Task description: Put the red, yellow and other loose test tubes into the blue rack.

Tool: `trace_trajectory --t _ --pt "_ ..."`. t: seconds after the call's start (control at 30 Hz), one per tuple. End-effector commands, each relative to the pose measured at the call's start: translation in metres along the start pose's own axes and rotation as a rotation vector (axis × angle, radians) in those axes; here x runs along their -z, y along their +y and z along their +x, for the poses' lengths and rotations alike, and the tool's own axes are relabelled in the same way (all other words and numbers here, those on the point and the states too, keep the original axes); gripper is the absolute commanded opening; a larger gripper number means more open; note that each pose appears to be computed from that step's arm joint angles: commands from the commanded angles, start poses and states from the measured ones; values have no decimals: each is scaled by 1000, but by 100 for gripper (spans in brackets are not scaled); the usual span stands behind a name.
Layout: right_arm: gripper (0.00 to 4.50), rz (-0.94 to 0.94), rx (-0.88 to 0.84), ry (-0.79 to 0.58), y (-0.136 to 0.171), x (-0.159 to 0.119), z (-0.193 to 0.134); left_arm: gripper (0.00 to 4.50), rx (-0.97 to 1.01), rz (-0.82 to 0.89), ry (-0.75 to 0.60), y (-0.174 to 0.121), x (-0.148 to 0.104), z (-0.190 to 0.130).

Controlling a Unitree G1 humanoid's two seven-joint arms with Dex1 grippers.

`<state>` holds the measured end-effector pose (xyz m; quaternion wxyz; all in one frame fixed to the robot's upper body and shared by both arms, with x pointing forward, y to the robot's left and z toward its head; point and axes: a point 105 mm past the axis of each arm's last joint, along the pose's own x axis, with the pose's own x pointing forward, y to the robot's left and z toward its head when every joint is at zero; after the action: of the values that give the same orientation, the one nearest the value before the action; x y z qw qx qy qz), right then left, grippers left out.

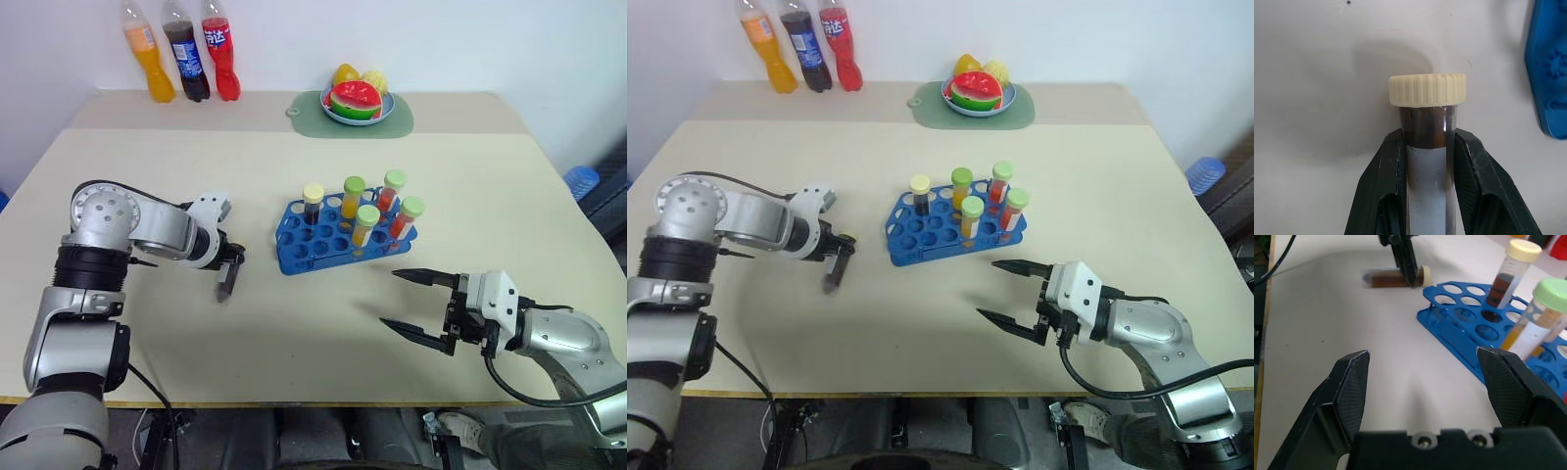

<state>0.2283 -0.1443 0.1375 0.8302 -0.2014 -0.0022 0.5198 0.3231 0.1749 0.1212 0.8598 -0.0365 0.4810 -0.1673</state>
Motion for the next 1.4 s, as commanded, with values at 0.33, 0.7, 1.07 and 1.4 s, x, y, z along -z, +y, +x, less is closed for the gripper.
trace_trajectory --t 0.33,0.7,1.07,1.4 --pt "387 -40 112 -39 -14 -3 3 73 864 307 -780 -77 -51 -117" --pt "387 -39 266 -14 -15 1 -10 73 902 711 -952 -111 -64 -53" --pt "387 -25 365 5 -10 3 -20 73 868 747 -938 -123 -61 6" --pt "387 -29 379 10 -10 2 -21 73 805 785 -941 -130 -53 32"
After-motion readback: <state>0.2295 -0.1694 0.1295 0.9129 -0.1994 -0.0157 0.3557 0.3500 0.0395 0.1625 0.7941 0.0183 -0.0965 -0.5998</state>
